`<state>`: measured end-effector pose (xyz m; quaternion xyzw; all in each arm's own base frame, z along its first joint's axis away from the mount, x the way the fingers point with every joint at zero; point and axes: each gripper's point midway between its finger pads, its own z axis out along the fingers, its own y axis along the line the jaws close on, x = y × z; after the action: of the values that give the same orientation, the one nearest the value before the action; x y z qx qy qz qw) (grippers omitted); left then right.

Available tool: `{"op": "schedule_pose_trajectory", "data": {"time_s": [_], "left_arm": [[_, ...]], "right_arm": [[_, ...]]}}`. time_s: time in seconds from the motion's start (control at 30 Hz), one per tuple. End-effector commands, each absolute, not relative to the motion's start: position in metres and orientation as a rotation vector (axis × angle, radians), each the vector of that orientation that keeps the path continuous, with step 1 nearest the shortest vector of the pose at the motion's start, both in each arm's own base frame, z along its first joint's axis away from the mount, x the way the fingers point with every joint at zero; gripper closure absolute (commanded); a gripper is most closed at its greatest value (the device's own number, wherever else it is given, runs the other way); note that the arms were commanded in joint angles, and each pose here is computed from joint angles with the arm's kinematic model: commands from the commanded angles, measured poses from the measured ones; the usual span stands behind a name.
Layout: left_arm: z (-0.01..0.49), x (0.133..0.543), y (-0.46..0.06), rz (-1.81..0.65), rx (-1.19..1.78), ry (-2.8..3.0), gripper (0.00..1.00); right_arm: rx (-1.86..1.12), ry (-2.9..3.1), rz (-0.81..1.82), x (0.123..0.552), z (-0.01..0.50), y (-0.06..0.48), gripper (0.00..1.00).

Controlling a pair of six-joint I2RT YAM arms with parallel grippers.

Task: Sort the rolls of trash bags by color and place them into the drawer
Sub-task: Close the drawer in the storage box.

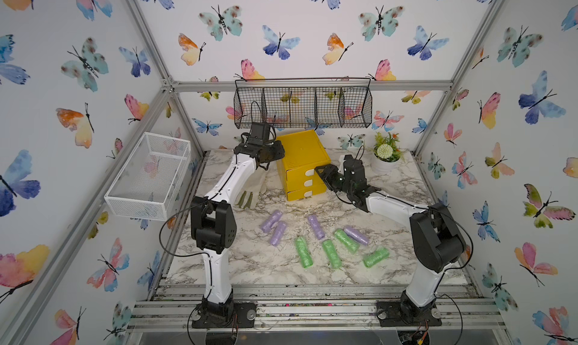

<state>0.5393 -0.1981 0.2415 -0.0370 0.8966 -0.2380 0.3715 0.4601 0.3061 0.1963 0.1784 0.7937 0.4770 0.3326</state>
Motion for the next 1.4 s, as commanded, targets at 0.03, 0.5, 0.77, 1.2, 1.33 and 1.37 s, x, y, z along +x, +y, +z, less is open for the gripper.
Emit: {"op": "schedule_pose_trajectory", "data": {"time_s": [0.03, 0.5, 0.77, 1.2, 1.33, 1.37], "left_arm": [[0.172, 0.493, -0.227, -0.638, 0.001, 2.564, 0.74], [0.176, 0.490, -0.227, -0.640, 0.005, 2.560, 0.74], [0.179, 0.488, -0.226, -0.642, 0.006, 2.558, 0.74], [0.184, 0.488, -0.225, -0.632, 0.009, 2.553, 0.73], [0.187, 0.488, -0.226, -0.632, 0.019, 2.556, 0.72], [0.187, 0.488, -0.226, -0.631, 0.019, 2.556, 0.72]], "right_arm": [[0.485, 2.036, 1.241, 0.472, 0.207, 0.312, 0.48], [0.658, 2.125, 1.128, 0.419, 0.228, 0.267, 0.39], [0.996, 2.180, 1.034, 0.399, 0.209, 0.246, 0.38], [1.126, 2.238, 1.145, 0.402, 0.173, 0.292, 0.39], [1.141, 2.203, 1.188, 0.413, 0.170, 0.301, 0.39], [1.144, 2.197, 1.198, 0.415, 0.169, 0.303, 0.40]]}}
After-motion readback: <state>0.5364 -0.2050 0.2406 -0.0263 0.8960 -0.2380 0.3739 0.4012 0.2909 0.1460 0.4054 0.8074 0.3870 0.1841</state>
